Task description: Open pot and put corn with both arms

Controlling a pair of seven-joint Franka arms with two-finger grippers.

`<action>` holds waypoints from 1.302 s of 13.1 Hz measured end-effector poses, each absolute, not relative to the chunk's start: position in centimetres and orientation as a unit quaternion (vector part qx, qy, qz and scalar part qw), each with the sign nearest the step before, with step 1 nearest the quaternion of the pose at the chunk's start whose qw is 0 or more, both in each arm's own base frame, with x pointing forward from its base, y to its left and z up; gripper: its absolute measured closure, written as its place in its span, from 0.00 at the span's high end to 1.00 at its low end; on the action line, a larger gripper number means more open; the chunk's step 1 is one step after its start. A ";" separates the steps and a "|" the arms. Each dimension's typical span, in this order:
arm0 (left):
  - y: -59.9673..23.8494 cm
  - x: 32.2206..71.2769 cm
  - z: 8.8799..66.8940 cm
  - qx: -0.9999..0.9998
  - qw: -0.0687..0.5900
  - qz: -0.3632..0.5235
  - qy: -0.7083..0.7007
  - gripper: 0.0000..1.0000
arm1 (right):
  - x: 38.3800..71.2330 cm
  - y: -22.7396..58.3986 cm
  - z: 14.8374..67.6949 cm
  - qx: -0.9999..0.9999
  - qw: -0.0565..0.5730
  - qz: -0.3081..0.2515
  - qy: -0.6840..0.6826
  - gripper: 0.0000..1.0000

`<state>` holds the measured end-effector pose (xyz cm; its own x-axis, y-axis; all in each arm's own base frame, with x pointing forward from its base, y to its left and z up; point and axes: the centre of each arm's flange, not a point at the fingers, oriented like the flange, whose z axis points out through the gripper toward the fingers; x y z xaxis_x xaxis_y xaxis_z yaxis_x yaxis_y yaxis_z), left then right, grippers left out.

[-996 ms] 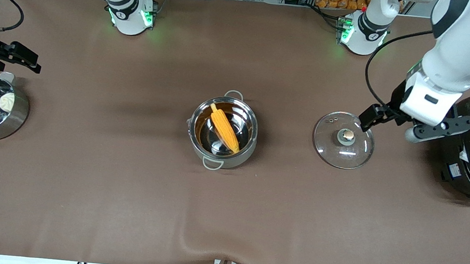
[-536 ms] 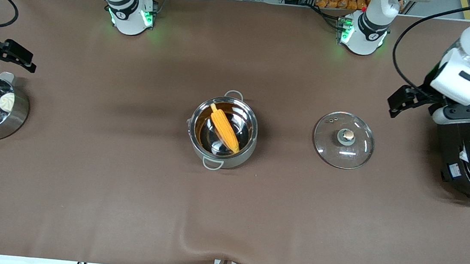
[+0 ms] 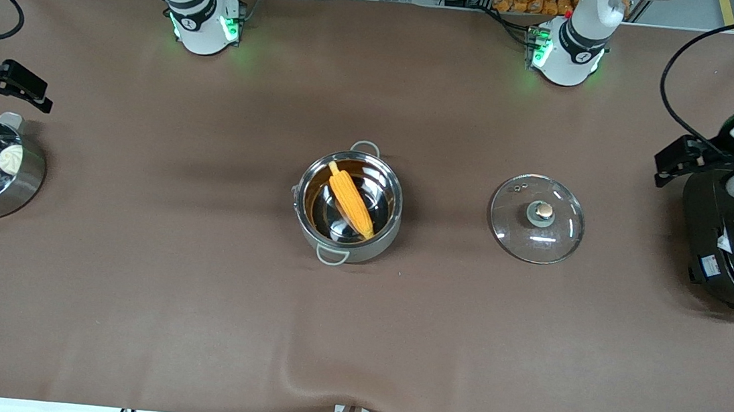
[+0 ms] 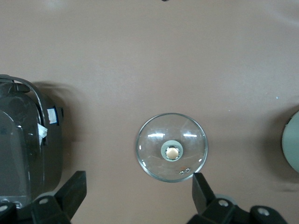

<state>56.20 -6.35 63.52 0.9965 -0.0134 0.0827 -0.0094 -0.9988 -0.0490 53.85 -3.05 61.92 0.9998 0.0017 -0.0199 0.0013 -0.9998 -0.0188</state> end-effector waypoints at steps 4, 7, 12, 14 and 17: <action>-6.2 56.0 63.3 -0.999 0.026 -0.029 0.017 1.00 | 54.0 -3.1 61.6 -1.000 0.010 0.012 -0.001 1.00; -6.5 55.7 63.1 -1.000 0.018 -0.015 0.018 1.00 | 54.1 -3.0 61.6 -1.000 0.010 0.012 -0.001 1.00; -5.8 55.0 64.2 -1.000 0.002 0.000 0.010 1.00 | 54.1 -3.0 61.5 -1.000 0.010 0.012 -0.002 1.00; -5.5 54.9 64.6 -1.000 0.002 0.001 0.007 1.00 | 54.2 -2.9 61.4 -1.000 0.010 0.013 -0.002 1.00; -5.5 54.9 64.5 -1.000 0.002 0.004 0.007 1.00 | 54.3 -2.9 61.3 -1.000 0.010 0.012 -0.002 1.00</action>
